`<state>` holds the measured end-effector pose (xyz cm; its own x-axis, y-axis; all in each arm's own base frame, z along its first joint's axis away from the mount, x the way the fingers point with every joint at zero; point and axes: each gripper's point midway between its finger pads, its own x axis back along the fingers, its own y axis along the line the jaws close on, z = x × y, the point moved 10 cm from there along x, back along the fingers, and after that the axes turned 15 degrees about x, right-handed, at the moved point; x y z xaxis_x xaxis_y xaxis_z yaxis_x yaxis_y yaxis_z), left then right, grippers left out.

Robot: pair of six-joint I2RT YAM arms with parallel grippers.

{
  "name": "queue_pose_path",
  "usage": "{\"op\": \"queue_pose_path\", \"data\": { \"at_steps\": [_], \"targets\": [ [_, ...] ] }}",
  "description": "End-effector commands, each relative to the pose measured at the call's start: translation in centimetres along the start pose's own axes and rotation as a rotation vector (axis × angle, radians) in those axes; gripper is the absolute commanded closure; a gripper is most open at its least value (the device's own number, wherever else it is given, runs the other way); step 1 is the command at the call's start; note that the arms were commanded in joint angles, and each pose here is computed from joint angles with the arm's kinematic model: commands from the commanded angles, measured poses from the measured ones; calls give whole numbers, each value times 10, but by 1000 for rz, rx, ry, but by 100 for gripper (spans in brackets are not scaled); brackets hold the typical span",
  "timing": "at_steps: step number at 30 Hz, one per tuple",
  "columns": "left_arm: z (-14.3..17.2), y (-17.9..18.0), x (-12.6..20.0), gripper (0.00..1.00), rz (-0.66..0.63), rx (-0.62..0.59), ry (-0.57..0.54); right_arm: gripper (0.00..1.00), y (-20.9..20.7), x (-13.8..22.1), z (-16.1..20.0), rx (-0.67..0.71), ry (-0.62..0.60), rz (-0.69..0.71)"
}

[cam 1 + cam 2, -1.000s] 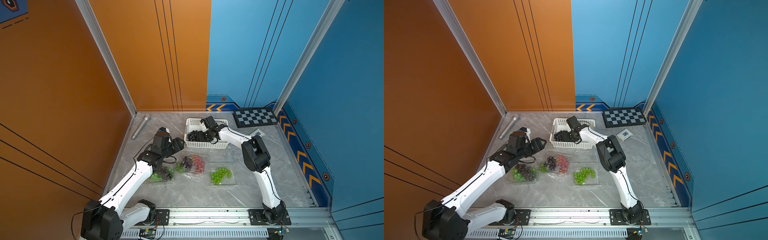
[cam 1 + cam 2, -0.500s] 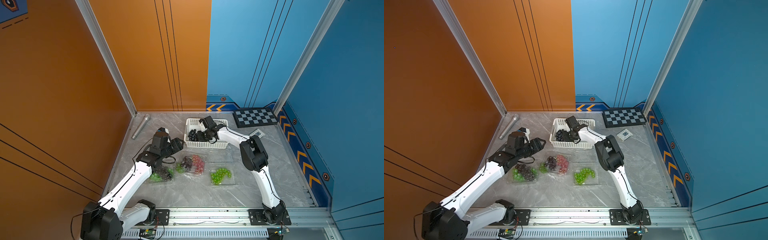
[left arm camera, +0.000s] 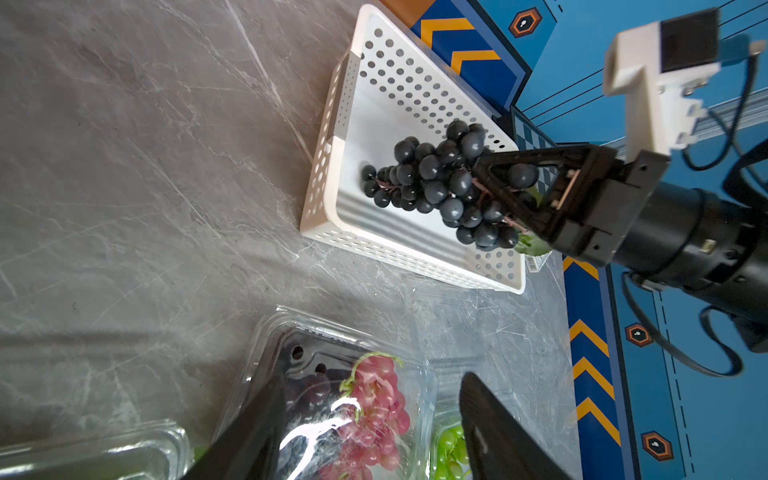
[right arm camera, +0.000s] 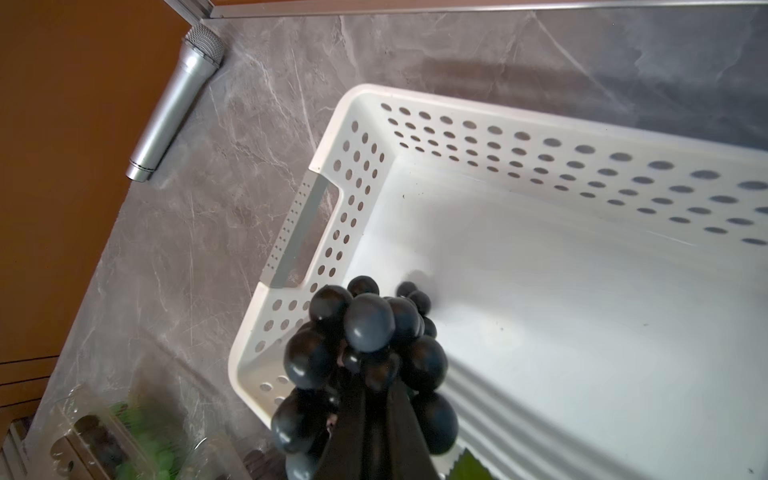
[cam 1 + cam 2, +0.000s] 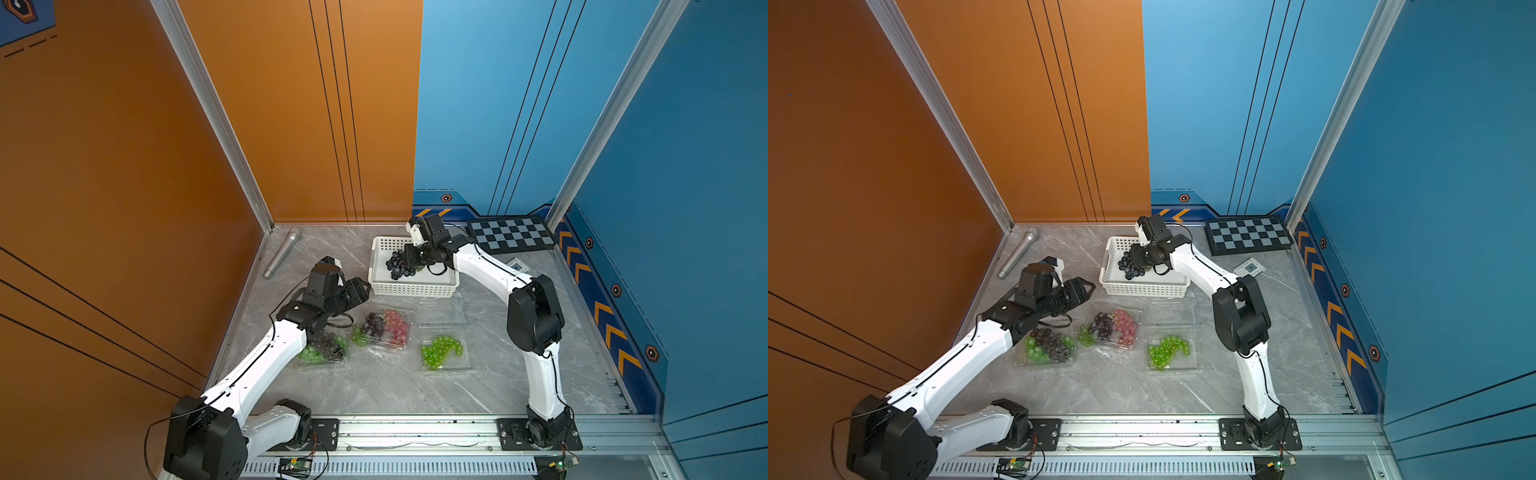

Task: Pack grapes into containers
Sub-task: Pick up the grape from the basket, then place the grape into the packing box.

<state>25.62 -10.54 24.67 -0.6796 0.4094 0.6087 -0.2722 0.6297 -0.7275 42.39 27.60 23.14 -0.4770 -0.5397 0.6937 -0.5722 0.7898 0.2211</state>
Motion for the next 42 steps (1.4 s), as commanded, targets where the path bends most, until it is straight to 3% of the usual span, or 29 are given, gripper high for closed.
{"op": "queue_pose_path", "data": {
  "at_steps": [1, 12, 21, 32, 42],
  "targets": [
    [0, -9, 4, 33, 24, -28, 10, 97, 4, 31, -11, 28, -45, 21],
    [7, -17, 5, 34, 37, -64, 20, 97, 24, 109, 6, 59, -112, 21],
    [17, -27, 10, 34, 42, -107, 27, 98, 51, 174, 54, 73, -124, -20],
    [46, -37, 12, 35, 46, -162, 53, 97, 87, 192, 136, 113, -4, -22],
    [83, -43, 4, 35, 44, -206, 121, 97, 80, 180, 188, 68, 81, 33]
  ]
}}
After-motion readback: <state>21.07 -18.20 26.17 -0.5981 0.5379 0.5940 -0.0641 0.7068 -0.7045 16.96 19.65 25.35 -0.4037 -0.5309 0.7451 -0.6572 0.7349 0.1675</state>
